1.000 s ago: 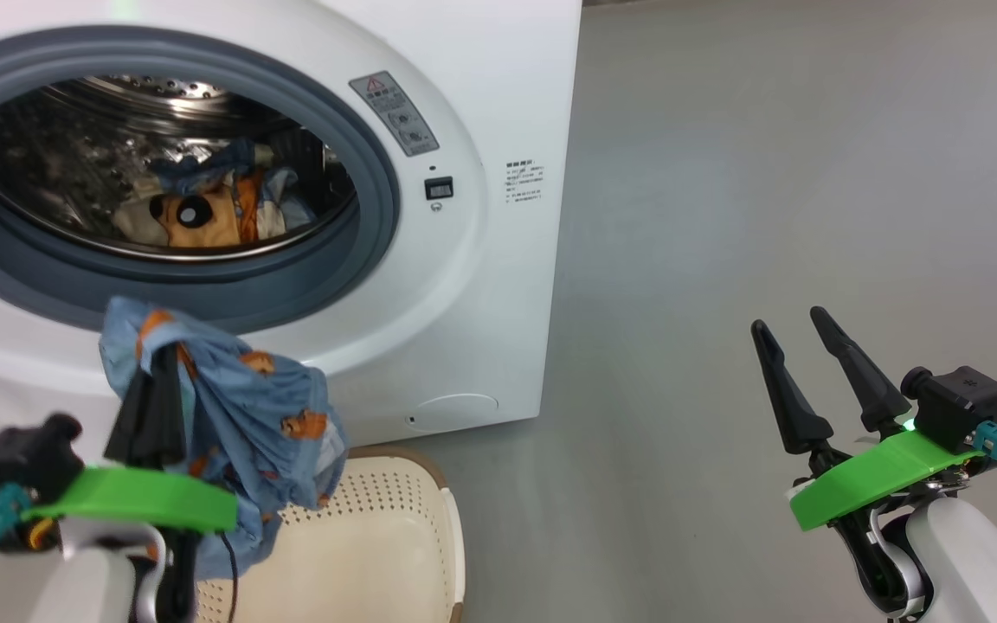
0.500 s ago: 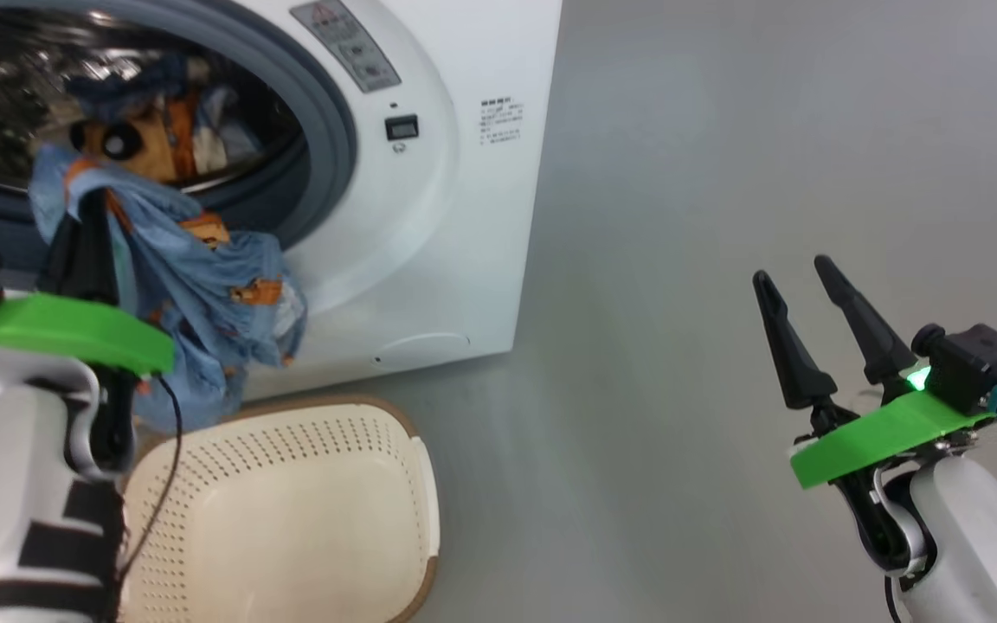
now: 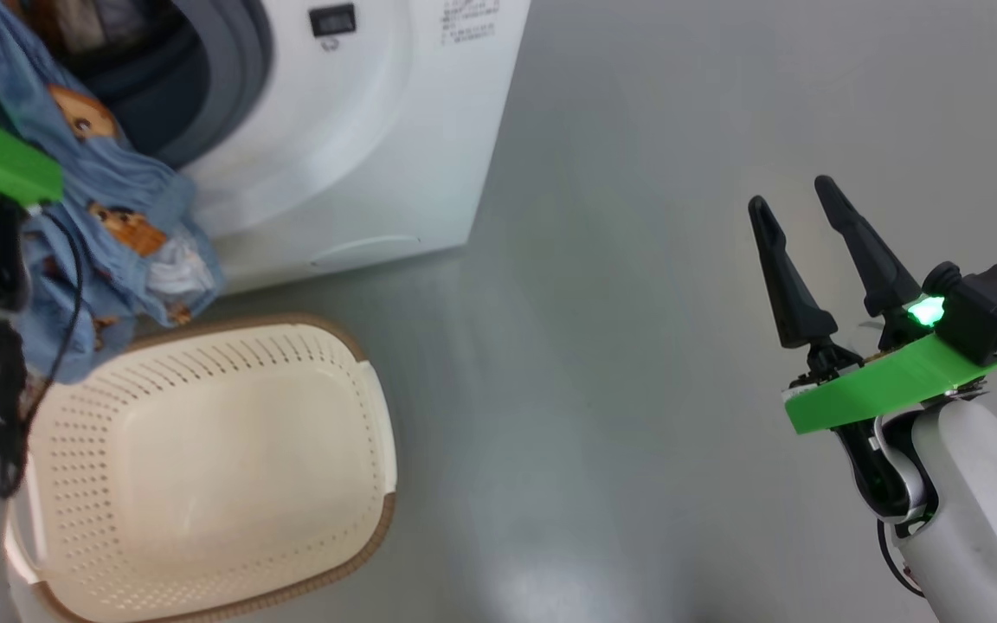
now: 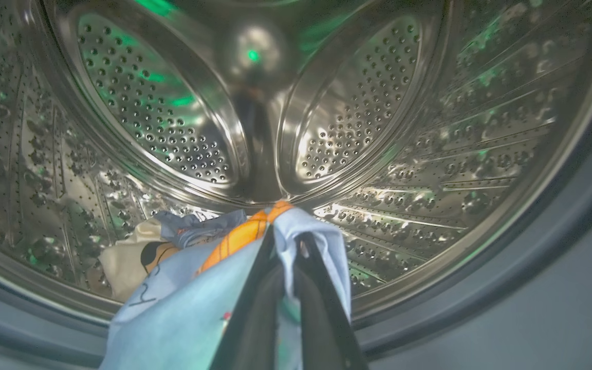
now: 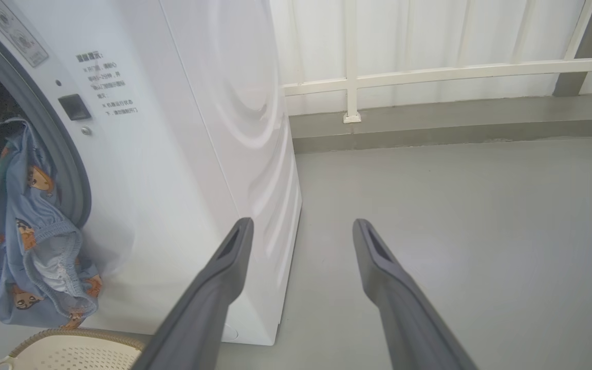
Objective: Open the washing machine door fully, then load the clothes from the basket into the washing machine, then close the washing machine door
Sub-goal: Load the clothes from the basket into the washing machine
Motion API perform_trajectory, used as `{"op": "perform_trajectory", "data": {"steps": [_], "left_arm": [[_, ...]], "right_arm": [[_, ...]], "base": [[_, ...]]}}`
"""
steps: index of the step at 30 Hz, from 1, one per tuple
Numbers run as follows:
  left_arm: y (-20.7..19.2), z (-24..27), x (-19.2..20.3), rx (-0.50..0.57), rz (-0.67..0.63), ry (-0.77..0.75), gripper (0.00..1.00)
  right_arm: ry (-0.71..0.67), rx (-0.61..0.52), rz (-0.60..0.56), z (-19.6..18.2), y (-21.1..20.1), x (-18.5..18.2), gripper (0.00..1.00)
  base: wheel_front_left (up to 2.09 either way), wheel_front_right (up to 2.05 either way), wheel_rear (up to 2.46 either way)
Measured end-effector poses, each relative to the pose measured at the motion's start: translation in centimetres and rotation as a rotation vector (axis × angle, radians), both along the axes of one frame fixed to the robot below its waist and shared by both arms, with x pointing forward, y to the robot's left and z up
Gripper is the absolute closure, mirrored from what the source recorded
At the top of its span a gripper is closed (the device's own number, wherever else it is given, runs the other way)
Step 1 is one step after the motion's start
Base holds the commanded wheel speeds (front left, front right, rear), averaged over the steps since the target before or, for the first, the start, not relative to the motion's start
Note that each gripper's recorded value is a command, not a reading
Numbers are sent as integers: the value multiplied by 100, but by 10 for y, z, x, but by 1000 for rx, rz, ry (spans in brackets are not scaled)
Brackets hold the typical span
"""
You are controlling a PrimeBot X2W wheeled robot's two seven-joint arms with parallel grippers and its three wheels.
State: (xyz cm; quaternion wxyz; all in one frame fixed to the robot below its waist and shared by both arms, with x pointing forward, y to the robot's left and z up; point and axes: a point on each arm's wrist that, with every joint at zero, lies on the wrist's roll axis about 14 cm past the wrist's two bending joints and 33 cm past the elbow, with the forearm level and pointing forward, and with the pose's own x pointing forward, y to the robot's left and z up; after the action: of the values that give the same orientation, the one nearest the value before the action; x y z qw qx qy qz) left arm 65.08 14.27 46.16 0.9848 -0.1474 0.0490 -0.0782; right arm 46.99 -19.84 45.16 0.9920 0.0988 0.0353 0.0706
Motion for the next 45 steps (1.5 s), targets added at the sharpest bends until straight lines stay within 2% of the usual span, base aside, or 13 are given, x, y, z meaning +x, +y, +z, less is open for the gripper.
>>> {"op": "perform_trajectory", "data": {"steps": [7, 16, 19, 23, 28, 31, 33, 34, 35, 42, 45], "left_arm": [[-4, -40, 33, 26, -8, 56, 100], [-5, -67, 75, 58, -20, 50, 100], [1, -58, 93, 72, -14, -1, 100], [11, -8, 119, 46, 13, -177, 100], [14, 37, 127, 16, 32, -352, 100], [15, 43, 125, 8, 42, -377, 100], [11, 27, 123, 18, 35, -326, 100], [5, 1, 119, 52, 11, -243, 31], [2, -14, 117, 70, -3, -183, 0], [-6, -85, 95, 171, -84, 214, 0], [-10, -84, 90, 156, -98, 255, 0]], "right_arm": [[60, 8, -15, -31, -1, 8, 0], [121, 6, -57, -62, -12, 12, 0], [141, 1, -81, -70, -19, 10, 0], [148, 2, -97, -76, -21, 12, 0], [153, -2, -103, -81, -22, 15, 0], [151, 4, -103, -81, -20, 17, 0], [148, 5, -103, -80, -20, 16, 0], [144, 6, -102, -77, -20, 16, 0], [140, 6, -101, -75, -19, 16, 0], [118, 4, -99, -63, -20, 16, 0], [107, 6, -97, -58, -19, 15, 0]], "base": [[0, 0, 0], [0, 0, 0], [0, 0, 0], [0, 0, 0], [0, 0, 0], [0, 0, 0], [0, 0, 0], [0, 0, 0], [0, 0, 0], [0, 0, 0], [0, 0, 0]]}}
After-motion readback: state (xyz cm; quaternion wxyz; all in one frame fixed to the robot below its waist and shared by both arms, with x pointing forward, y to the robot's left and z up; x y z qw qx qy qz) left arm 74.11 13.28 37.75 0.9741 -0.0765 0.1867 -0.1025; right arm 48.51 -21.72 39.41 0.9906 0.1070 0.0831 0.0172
